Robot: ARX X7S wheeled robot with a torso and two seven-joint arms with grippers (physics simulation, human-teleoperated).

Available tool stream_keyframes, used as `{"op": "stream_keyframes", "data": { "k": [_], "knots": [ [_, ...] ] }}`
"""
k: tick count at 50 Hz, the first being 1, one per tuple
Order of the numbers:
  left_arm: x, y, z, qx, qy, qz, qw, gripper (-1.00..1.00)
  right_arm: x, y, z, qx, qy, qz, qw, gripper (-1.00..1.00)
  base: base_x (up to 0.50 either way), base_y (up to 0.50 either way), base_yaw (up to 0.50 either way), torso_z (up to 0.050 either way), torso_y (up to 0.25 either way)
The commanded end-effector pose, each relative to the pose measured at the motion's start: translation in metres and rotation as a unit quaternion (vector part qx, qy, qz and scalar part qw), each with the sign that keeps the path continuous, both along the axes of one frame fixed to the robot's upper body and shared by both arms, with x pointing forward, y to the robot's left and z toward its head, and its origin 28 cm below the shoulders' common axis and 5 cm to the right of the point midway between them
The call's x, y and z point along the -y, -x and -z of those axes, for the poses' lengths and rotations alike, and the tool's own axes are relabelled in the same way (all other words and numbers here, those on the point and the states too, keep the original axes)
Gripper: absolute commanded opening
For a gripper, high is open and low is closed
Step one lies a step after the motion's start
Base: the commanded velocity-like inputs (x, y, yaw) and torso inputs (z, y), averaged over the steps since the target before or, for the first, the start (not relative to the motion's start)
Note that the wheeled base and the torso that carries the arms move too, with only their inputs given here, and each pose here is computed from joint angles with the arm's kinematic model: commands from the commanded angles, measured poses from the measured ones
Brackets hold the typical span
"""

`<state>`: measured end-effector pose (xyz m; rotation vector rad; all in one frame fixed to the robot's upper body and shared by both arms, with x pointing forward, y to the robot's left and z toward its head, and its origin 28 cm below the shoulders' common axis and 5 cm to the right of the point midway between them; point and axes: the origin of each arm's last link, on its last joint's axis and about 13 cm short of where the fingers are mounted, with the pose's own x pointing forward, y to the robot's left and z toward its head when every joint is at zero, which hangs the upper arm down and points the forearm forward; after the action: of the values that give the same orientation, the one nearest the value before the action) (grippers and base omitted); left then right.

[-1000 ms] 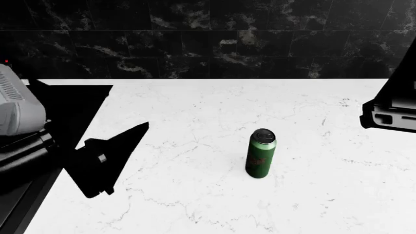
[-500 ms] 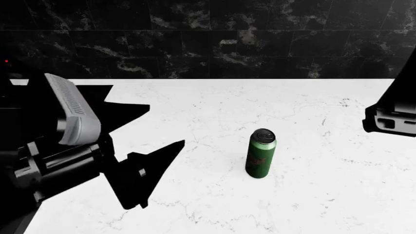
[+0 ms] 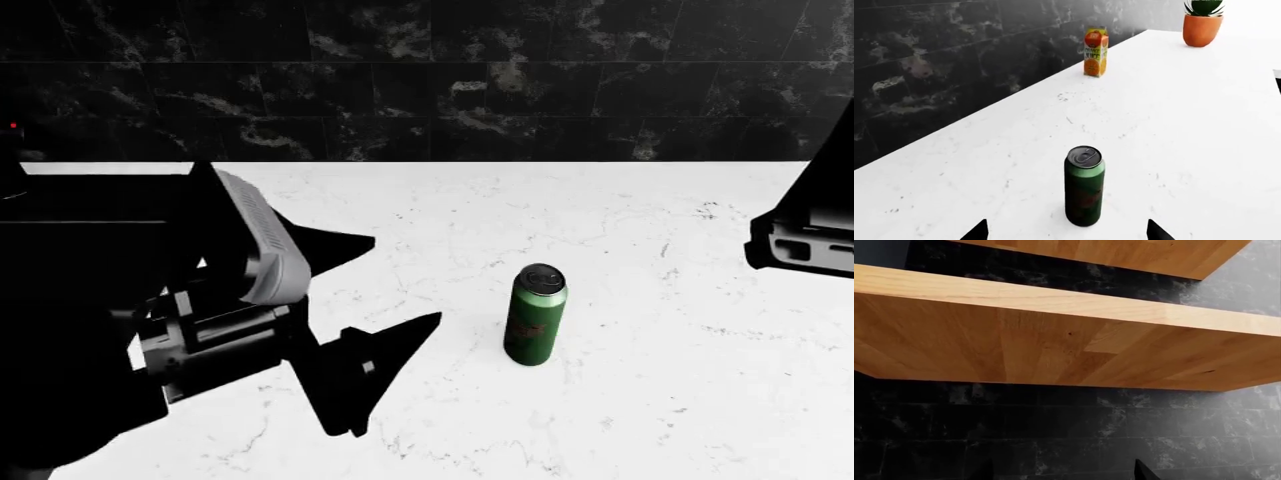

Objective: Pick the cans from the counter and place them in their designated side in the cabinet.

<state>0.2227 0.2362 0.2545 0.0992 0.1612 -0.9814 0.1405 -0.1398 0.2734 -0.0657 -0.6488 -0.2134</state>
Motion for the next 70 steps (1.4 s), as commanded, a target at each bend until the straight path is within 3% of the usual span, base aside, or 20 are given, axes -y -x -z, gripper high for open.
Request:
{"op": "stream_keyframes", "data": {
  "k": [1, 19, 56, 57, 62, 70],
  "knots": [
    [0.014, -0.008, 0.005, -0.010, -0.016, 0.030, 0.999, 1.00, 0.000, 0.000, 0.000, -0.001, 0.000, 0.001, 1.000, 1.00, 0.00, 0.00, 0.00, 0.000, 0.000],
    [0.031, -0.017, 0.011, -0.025, -0.032, 0.058, 0.998, 1.00, 0.001, 0.002, 0.004, -0.002, -0.003, 0.005, 1.000, 1.00, 0.00, 0.00, 0.00, 0.000, 0.000],
    [0.035, -0.024, 0.014, -0.022, -0.030, 0.048, 0.998, 1.00, 0.002, 0.002, 0.005, -0.003, -0.003, 0.008, 1.000, 1.00, 0.00, 0.00, 0.00, 0.000, 0.000],
    [0.037, -0.025, 0.013, -0.023, -0.040, 0.056, 0.997, 1.00, 0.005, 0.007, 0.004, 0.006, -0.022, -0.017, 1.000, 1.00, 0.00, 0.00, 0.00, 0.000, 0.000],
    [0.036, -0.025, 0.014, -0.023, -0.033, 0.052, 0.998, 1.00, 0.004, 0.002, 0.005, -0.003, -0.005, 0.008, 1.000, 1.00, 0.00, 0.00, 0.00, 0.000, 0.000],
    [0.039, -0.030, 0.015, -0.038, -0.059, 0.067, 0.995, 1.00, 0.003, 0.003, 0.004, -0.003, -0.004, 0.010, 1.000, 1.00, 0.00, 0.00, 0.00, 0.000, 0.000]
  ]
}}
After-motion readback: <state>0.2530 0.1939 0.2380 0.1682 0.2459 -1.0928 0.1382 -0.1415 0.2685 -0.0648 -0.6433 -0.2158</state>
